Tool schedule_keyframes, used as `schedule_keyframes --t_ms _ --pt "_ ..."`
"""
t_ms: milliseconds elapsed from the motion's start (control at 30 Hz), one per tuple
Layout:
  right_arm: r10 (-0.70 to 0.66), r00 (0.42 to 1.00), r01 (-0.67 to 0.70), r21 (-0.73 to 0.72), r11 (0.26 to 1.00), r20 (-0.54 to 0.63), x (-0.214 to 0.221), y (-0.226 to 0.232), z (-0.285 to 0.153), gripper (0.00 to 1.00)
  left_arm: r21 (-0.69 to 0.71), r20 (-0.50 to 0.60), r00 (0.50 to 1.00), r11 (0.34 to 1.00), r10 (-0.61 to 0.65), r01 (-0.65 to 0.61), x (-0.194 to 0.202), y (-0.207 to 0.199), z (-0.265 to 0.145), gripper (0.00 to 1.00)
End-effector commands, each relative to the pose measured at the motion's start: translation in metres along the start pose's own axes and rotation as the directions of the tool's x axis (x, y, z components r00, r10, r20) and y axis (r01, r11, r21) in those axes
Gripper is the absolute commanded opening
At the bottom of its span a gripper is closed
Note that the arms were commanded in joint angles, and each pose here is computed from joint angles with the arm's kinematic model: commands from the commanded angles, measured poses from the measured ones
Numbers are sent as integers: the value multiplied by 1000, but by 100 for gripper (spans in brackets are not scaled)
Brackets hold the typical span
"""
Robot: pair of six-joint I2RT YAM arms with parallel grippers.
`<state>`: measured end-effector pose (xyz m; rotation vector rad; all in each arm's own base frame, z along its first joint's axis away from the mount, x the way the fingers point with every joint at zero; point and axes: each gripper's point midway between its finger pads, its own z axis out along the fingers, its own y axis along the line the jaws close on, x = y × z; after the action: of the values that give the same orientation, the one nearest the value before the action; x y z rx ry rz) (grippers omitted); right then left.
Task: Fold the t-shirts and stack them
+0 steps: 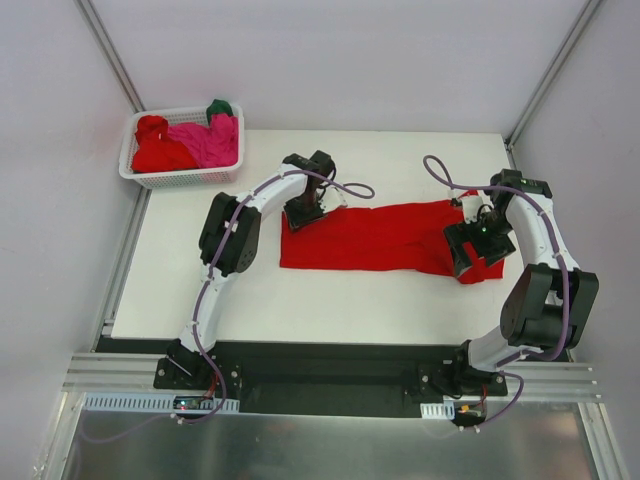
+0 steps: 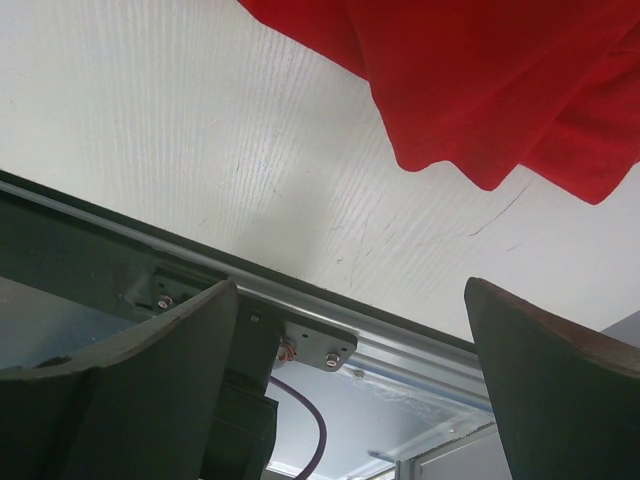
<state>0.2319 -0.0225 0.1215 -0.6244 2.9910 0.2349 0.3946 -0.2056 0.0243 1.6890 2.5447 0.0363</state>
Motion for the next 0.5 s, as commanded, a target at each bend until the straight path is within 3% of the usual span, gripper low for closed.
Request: schedule_keyframes --t_ms 0,467 --pt "7 999 -7 -6 1000 32 -2 4 -7 100 -57 12 1000 998 11 -10 -1 10 -26 27" --pt "9 1000 -9 -5 1000 30 -2 4 -6 100 -61 25 1000 998 2 0 -4 11 -29 25"
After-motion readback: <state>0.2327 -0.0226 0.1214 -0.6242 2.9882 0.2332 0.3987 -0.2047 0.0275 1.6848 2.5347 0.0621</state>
